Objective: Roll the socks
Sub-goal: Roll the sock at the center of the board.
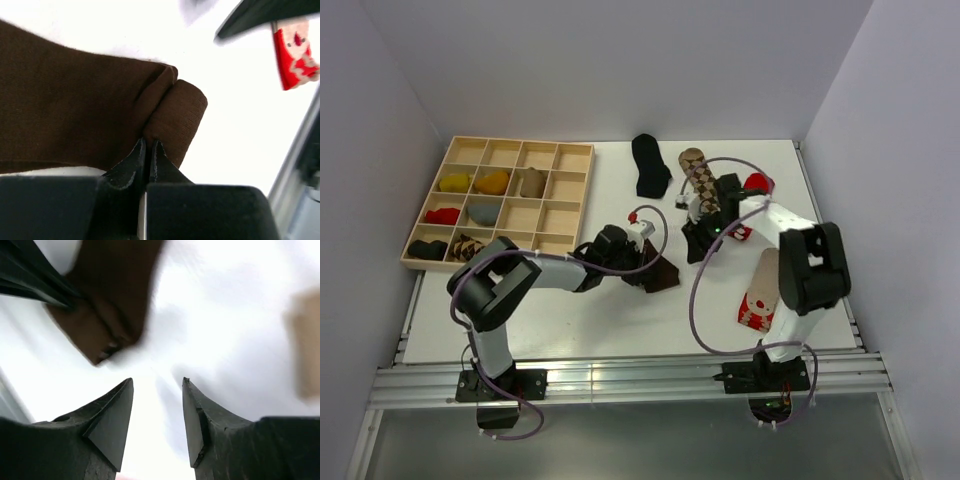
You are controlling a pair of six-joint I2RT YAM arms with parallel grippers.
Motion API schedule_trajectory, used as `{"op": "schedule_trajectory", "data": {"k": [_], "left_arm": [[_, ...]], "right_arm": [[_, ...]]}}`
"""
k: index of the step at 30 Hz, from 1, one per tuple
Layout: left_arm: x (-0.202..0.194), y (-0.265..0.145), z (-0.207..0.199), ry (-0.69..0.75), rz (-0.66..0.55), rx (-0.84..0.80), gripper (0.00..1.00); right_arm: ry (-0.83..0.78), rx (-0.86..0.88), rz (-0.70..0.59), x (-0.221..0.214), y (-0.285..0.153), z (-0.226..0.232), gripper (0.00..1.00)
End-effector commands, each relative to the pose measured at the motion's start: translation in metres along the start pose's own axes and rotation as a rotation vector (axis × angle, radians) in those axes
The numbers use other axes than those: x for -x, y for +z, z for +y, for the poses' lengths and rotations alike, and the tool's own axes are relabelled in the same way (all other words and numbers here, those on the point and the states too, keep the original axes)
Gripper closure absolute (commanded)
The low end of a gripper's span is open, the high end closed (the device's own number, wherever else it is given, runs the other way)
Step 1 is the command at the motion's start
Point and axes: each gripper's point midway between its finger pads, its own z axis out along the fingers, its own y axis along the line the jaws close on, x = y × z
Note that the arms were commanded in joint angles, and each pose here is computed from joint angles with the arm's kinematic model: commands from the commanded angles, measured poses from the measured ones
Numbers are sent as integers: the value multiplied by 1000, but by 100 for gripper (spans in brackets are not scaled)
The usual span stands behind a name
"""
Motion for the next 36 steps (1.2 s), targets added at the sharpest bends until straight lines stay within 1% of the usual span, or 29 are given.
{"op": "schedule_trajectory", "data": {"k": [1, 2, 4, 5, 6, 7, 8, 10, 11, 12, 13, 15, 16, 20, 25, 27, 28, 29, 32, 34, 36], "left_arm": [[-38, -5, 2, -177, 188, -57, 100], [-40, -4, 0, -233, 207, -78, 100], [-37, -5, -1, -306, 211, -131, 100], [-40, -5, -6, -368, 244, -174, 99], [-41, -5, -8, -398, 259, -201, 100], [-46, -2, -2, -445, 280, -197, 100], [-44, -2, -10, -477, 310, -241, 100], [-50, 2, -8, -513, 351, -246, 100], [-51, 3, -8, -524, 367, -243, 100], [-52, 2, -10, -533, 384, -255, 100], [-56, 4, -8, -548, 400, -252, 100], [-57, 5, -11, -564, 422, -267, 100], [-60, 6, -8, -576, 432, -256, 100], [-61, 9, -4, -593, 454, -245, 100], [-55, 7, -7, -586, 458, -268, 100], [-53, 7, -9, -580, 459, -277, 100], [-52, 6, -10, -581, 461, -283, 100], [-51, 6, -11, -582, 462, -286, 100], [-49, 4, -12, -573, 464, -291, 99], [-45, 4, -12, -539, 449, -278, 93], [-37, 5, -4, -497, 390, -211, 86]], "right_arm": [[-146, -186, -166, 24, -25, -21, 48], [-203, -224, -201, 30, -37, -16, 46], [-276, -251, -217, 21, -38, -11, 45], [-323, -264, -235, 24, -43, -4, 45], [-370, -261, -222, 15, -39, 0, 45], [-405, -264, -229, 14, -39, 4, 45], [-453, -280, -238, 15, -43, 10, 44], [-551, -300, -242, 11, -35, 23, 43], [-578, -324, -227, 8, -31, 25, 41], [-623, -296, -204, -2, -16, 39, 41], [-666, -317, -224, 4, -13, 43, 40], [-726, -339, -214, 3, -5, 52, 39], [-765, -313, -209, 1, 5, 63, 39], [-819, -282, -168, -6, 21, 76, 38], [-870, -312, -87, -19, 41, 73, 38], [-887, -310, -75, -18, 48, 75, 41], [-882, -313, -48, -23, 52, 71, 43], [-881, -307, -36, -25, 55, 71, 54], [-865, -302, -13, -29, 59, 67, 80], [-857, -289, 4, -29, 59, 68, 83], [-834, -242, 41, -32, 58, 74, 85]]}}
